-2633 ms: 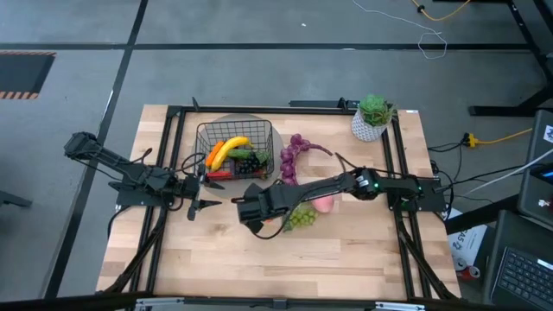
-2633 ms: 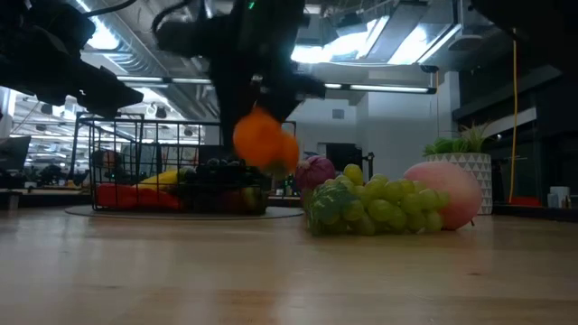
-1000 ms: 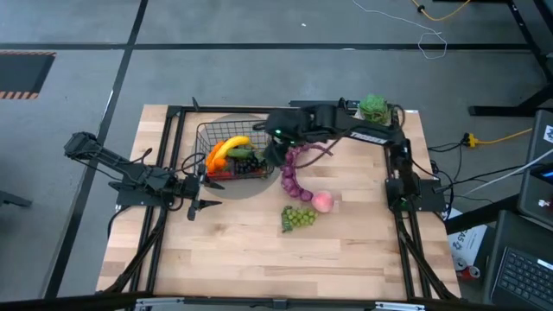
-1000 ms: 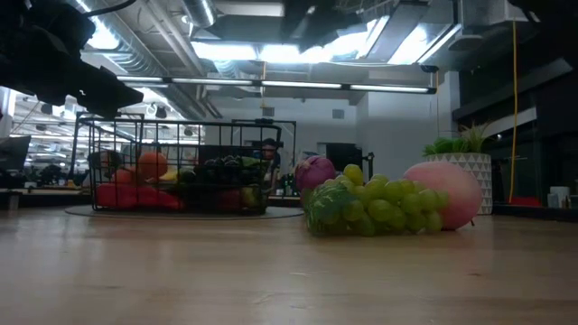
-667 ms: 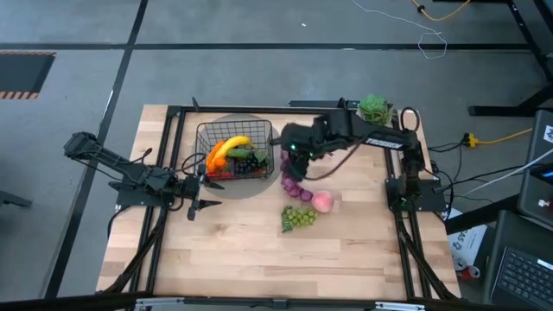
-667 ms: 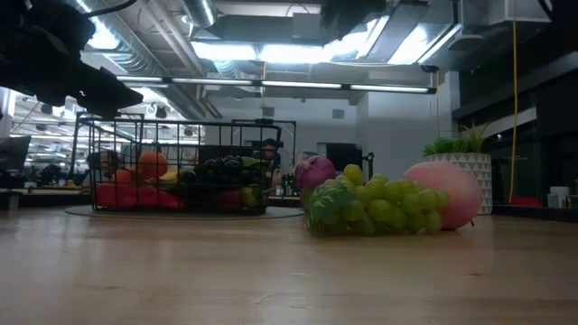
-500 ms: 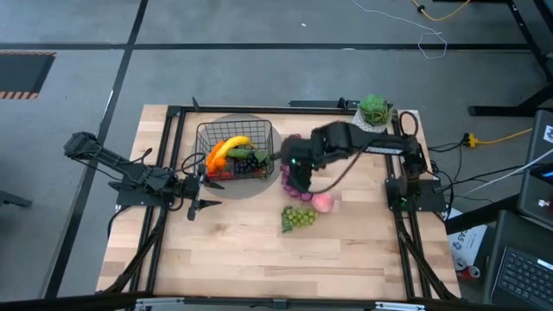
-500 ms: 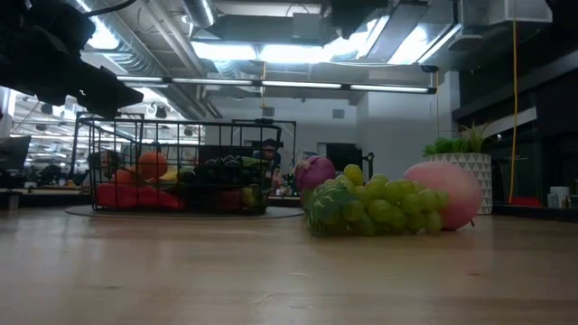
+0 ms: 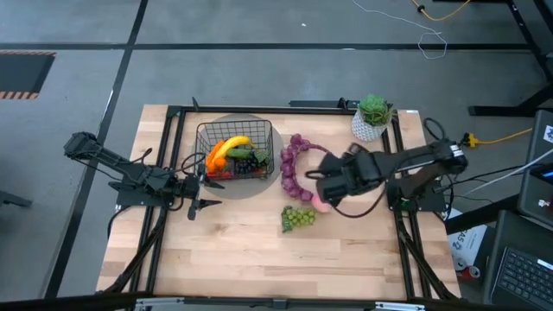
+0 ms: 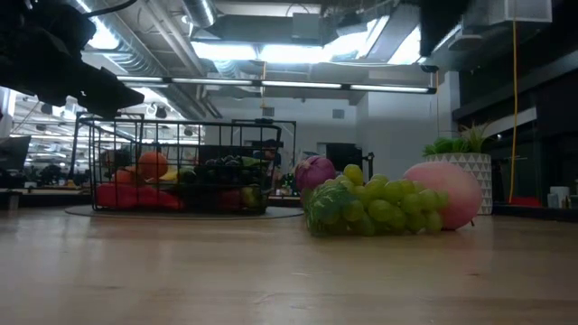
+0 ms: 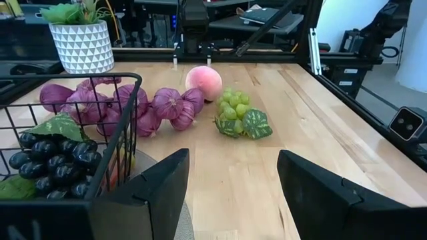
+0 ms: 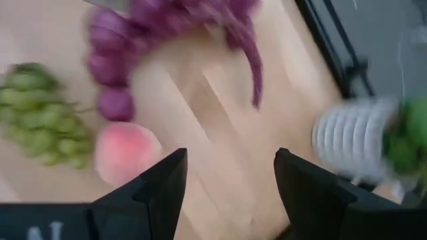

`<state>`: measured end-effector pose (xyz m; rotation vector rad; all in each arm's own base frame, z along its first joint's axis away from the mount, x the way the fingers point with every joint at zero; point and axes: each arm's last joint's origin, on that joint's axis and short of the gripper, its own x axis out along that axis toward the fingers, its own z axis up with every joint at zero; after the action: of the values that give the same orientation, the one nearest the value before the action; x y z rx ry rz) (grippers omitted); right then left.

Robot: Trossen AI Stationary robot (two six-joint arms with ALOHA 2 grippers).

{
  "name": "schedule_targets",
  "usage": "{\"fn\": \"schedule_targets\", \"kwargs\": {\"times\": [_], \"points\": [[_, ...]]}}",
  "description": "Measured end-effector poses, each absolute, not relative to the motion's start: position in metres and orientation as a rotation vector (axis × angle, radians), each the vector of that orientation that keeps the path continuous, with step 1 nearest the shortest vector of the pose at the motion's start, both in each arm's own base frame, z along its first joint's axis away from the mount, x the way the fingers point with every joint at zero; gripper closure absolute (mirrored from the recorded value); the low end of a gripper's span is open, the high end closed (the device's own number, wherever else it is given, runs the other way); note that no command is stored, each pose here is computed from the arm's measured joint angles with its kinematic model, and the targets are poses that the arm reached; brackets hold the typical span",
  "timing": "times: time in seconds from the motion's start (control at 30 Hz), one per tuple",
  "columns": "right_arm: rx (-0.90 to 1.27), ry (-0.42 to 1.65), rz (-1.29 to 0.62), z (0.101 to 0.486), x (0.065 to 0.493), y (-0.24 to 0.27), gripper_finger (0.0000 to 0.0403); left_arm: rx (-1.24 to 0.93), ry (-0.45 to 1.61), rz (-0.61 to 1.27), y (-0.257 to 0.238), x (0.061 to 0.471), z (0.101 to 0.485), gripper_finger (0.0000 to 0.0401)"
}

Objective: Build produce basket
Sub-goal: Put the green grapes into the wire basket

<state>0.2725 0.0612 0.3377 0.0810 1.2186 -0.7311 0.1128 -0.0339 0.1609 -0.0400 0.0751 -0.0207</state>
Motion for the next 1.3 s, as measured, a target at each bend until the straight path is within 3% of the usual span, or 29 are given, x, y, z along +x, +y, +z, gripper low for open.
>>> {"fn": "schedule_targets", "kwargs": {"times": [0.2, 0.47, 0.73, 1.07, 1.3], "points": [[0.325, 1.161, -0.859, 0.289, 0.255, 0.067, 0.0179, -0.04, 0.075, -0.021, -0.034, 0.113, 0.161, 0.0177], [0.447, 0.925, -0.595, 0.244, 0.281, 0.093, 0.0179, -0.04, 0.075, -0.021, -0.034, 0.113, 0.161, 0.0177], [0.378, 0.652, -0.23, 0.231, 0.301, 0.116, 0.0179, -0.04, 0.075, -0.021, -0.034, 0.113, 0.161, 0.0177], [0.432, 0.554, -0.179, 0.239, 0.325, 0.129, 0.0179, -0.04, 0.075, -0.02, -0.034, 0.113, 0.161, 0.0177], [0.378, 0.673, -0.161, 0.233, 0.348, 0.141, 0.0179, -0.04, 0.075, -0.021, -0.034, 0.113, 0.161, 0.0177]]}}
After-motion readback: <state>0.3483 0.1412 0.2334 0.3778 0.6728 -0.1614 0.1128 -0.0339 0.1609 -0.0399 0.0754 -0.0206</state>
